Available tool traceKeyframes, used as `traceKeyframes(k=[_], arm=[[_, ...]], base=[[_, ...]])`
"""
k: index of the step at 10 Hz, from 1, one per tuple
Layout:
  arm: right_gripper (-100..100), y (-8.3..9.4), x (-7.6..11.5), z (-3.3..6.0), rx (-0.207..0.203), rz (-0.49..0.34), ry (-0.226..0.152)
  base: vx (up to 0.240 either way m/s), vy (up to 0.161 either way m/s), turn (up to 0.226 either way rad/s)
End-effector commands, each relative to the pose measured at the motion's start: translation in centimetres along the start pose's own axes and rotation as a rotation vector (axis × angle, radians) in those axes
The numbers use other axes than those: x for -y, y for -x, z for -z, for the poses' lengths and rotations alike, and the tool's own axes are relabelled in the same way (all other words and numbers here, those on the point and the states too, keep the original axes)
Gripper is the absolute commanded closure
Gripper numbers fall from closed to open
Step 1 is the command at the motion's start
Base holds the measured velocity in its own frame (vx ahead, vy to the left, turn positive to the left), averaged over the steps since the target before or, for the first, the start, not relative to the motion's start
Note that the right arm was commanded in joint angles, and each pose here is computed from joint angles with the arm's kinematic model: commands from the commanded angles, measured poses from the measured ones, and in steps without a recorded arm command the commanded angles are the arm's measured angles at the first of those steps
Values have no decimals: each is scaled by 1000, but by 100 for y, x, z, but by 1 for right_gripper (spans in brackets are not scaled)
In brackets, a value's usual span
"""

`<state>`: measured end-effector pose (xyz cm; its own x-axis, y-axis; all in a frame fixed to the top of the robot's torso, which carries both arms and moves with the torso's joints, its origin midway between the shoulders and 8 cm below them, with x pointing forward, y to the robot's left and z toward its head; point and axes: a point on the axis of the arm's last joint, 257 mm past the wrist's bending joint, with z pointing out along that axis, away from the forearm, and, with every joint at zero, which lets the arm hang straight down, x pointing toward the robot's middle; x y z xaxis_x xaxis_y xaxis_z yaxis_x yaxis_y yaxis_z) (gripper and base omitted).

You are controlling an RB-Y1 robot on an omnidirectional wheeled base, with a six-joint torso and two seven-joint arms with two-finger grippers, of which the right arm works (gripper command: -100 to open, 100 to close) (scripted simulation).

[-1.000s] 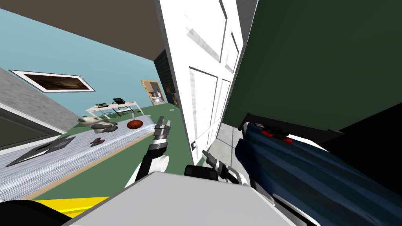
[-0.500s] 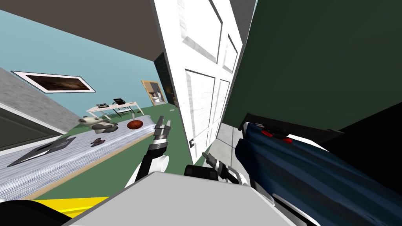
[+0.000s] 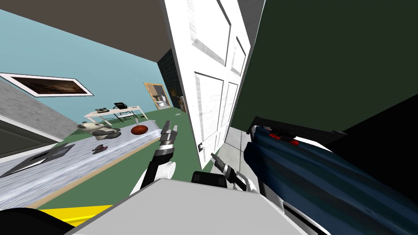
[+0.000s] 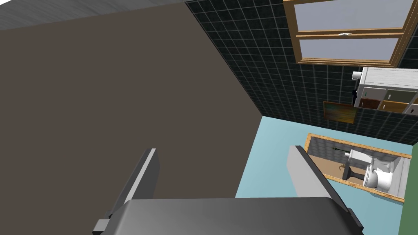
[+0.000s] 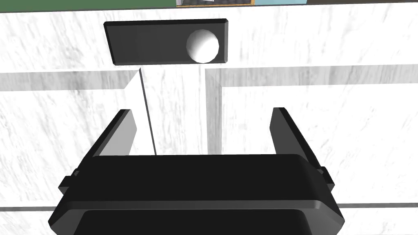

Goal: Push the door open

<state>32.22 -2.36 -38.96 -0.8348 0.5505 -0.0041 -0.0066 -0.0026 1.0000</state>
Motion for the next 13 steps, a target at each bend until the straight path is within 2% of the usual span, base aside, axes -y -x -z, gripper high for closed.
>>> traceKeyframes(k=[1, 3, 4, 5, 6, 12, 13], arm=[[-100, 104, 17, -63, 38, 1, -2], [-100, 276, 19, -122, 100, -2, -5], [-100, 324, 21, -136, 117, -3, -6], [-100, 290, 43, -131, 104, -2, -6], [-100, 317, 40, -189, 116, 0, -6], [-100, 367, 23, -361, 145, 5, -5], [-100, 358, 23, -338, 142, 4, -4]], base=[[-103, 73, -55], [-105, 77, -70], [-105, 62, -48], [-42, 26, -9], [71, 93, 75], [141, 143, 51], [65, 73, -20]])
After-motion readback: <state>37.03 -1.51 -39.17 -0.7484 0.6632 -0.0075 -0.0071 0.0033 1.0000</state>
